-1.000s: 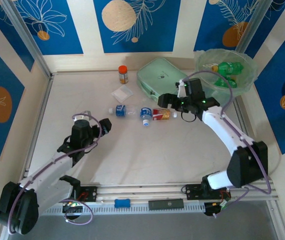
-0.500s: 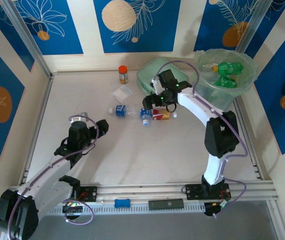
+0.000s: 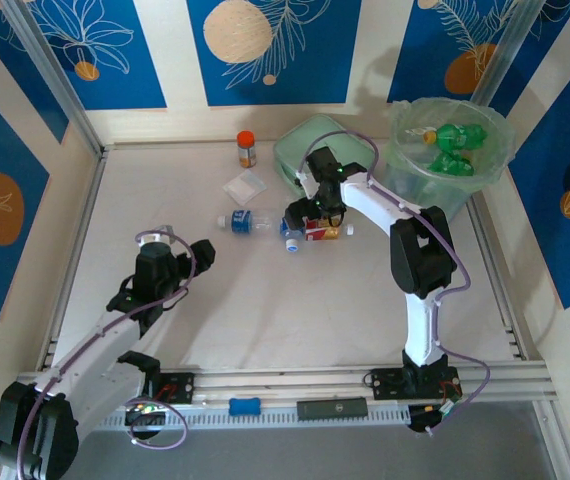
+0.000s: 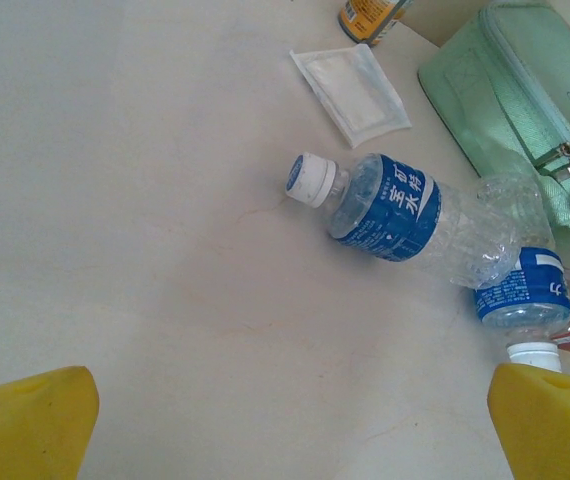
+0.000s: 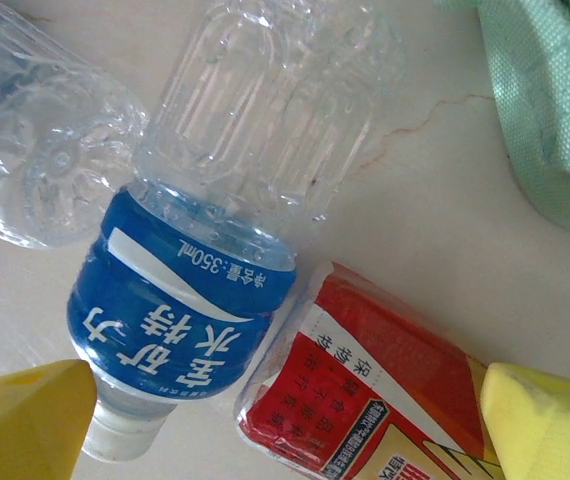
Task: Put the plastic bottles in the bin
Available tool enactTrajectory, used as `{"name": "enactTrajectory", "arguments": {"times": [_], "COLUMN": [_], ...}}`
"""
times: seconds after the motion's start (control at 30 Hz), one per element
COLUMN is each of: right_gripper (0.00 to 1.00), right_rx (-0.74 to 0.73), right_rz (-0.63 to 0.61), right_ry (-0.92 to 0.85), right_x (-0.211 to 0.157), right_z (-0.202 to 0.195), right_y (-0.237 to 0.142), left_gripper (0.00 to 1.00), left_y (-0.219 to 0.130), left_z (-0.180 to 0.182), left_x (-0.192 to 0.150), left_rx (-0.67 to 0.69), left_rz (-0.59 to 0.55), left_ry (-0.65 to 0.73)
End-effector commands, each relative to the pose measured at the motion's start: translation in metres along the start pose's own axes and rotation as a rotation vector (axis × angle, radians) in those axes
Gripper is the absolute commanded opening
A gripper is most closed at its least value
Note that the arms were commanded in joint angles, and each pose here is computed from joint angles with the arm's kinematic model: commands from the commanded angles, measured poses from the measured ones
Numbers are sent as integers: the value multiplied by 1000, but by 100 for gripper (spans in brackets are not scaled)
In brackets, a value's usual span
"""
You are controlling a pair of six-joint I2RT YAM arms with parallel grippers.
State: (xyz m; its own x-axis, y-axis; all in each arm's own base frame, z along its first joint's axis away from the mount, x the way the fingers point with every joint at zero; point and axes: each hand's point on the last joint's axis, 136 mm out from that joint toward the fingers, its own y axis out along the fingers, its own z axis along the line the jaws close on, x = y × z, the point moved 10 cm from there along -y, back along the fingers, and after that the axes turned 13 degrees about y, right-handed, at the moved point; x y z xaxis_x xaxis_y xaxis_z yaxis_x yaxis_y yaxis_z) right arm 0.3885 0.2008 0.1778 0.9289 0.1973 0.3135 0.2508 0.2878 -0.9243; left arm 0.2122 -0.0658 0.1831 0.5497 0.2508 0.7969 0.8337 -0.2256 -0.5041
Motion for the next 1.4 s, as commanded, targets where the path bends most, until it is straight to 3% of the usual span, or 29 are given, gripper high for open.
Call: {"name": "enactTrajectory", "arguments": {"times": [0.0, 0.6, 0.83, 1.03, 1.37], "right_gripper": [99, 99, 99, 99, 98], "right_rx": [-23, -134, -252, -377, -432], "right_rz": [57, 120, -29, -83, -69], "right_ry": [-14, 19, 384, 625, 715], "right_x": [-14, -67, -60, -69, -80], "right_z": [0, -1, -2, -13, -18], "right_y": [5, -14, -51, -48, -22], "left_gripper": [99, 99, 99, 99, 99], "left_y": [-2, 2, 5, 5, -3], "left_z": [0, 0, -1, -1, 3], "left_x": [3, 3, 2, 1, -4], "left_rx": [-17, -33, -46, -55, -33], "left_rz": [-8, -14, -8, -6, -11], "left_ry": [-2, -31, -47, -48, -45]}}
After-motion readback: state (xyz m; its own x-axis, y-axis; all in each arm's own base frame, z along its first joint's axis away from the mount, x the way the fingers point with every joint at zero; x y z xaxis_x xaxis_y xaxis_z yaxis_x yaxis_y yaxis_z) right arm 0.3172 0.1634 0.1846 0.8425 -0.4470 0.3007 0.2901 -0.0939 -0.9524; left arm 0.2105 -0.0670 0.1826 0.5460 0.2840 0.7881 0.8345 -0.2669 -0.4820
